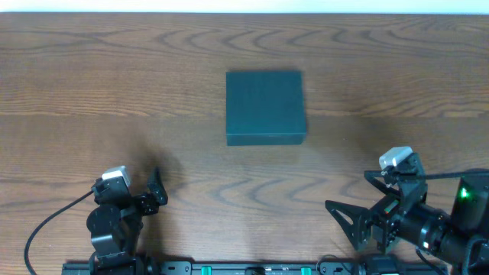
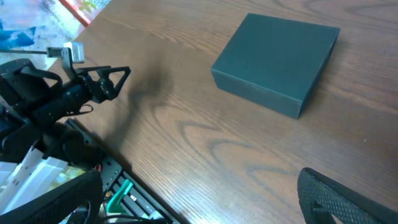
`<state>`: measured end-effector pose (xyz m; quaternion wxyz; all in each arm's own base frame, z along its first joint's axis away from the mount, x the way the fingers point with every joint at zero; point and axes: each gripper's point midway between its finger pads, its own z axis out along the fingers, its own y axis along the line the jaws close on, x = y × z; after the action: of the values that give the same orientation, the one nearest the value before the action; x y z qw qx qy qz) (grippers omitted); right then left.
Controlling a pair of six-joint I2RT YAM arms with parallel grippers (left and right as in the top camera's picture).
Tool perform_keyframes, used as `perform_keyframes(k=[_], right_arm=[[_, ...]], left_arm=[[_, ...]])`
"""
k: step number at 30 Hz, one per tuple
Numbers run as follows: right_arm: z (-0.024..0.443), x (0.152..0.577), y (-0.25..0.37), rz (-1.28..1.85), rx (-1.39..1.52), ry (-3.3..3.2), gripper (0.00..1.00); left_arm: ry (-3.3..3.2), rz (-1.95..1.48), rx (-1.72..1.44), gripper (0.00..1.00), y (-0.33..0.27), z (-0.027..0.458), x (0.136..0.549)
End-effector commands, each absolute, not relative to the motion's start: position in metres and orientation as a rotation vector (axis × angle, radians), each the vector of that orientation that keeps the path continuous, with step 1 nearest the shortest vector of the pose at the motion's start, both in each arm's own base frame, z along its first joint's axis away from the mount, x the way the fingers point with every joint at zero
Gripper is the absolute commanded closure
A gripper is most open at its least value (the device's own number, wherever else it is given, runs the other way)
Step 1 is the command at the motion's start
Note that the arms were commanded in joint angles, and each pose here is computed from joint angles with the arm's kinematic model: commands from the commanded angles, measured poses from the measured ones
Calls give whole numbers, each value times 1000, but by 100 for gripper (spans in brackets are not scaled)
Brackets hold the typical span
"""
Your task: Pack container
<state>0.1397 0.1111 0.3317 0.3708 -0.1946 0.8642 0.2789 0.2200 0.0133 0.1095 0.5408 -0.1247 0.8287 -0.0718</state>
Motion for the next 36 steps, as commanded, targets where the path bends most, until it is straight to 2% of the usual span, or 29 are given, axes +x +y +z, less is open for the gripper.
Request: perform_keyframes(k=[1,7,36], right_arm=[[332,139,112,716,-513,2215,1],[332,139,112,716,-513,2215,1],[332,139,112,716,-513,2215,1]], left_arm=[[1976,-164,-320,5,16,102,220],[1964,-46,-396,5,36,101,217],[1970,-50,-385,5,35,100,217]])
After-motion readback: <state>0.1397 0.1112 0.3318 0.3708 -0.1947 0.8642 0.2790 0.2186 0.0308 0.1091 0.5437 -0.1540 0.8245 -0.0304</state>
